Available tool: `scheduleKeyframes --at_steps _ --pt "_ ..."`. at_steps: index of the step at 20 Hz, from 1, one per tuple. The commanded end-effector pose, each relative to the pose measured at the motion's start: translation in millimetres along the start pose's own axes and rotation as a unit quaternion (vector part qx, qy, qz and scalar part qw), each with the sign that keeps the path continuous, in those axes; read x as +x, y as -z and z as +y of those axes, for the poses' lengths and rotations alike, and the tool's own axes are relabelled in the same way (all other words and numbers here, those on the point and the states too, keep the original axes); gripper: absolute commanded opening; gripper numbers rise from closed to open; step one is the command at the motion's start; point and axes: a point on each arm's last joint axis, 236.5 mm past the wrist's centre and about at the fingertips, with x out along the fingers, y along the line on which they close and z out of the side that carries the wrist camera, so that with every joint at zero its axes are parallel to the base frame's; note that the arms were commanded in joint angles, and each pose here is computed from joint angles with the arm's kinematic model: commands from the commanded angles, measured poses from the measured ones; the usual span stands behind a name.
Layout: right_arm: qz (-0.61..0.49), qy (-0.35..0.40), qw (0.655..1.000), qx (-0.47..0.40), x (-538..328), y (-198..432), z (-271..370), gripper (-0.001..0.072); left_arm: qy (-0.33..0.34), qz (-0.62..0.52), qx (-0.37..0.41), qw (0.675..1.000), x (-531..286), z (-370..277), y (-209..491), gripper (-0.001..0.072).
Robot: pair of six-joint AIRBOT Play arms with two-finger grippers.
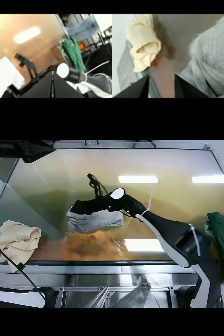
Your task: Fold the shirts.
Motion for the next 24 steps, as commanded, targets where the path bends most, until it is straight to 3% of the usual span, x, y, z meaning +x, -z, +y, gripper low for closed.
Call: scheduleKeyframes --at_steps 1,4,8,9,10,11,12,17,24 --pt "0.057 -0.062 0.996 -0.020 8 17 40 0.0153 -0.015 -0.025 -0.011 1.000 -20 6 4 0.0000" --pt "0.077 -0.049 0.996 -0.016 -47 0 42 0.0155 -0.012 -0.018 -0.019 1.000 -15 15 18 0.0001" --pt "0.113 0.153 0.980 0.055 -149 -10 -67 0.0162 0.004 0.012 -0.035 0.999 -10 21 40 0.0001" --pt "0.113 0.188 0.972 0.079 -171 -10 -90 0.0202 0.008 0.020 -0.040 0.999 -9 21 46 0.0001" --pt "0.108 0.216 0.964 0.114 -190 -9 -112 0.0405 0.011 0.025 -0.046 0.999 -8 23 50 0.0000" --pt "0.102 0.236 0.955 0.145 -206 -6 -132 0.0563 0.012 0.026 -0.050 0.998 -7 25 51 0.0001" --pt "0.099 0.251 0.948 0.171 -219 -2 -148 0.0619 0.012 0.026 -0.053 0.998 -6 26 52 0.0001" --pt "0.124 0.266 0.923 0.250 -224 41 -206 0.0619 0.012 0.025 -0.054 0.998 -4 27 52 0.0001" --pt "0.151 0.138 0.943 0.263 -120 67 -182 0.0613 0.012 0.025 -0.049 0.998 -4 27 52 0.0000"
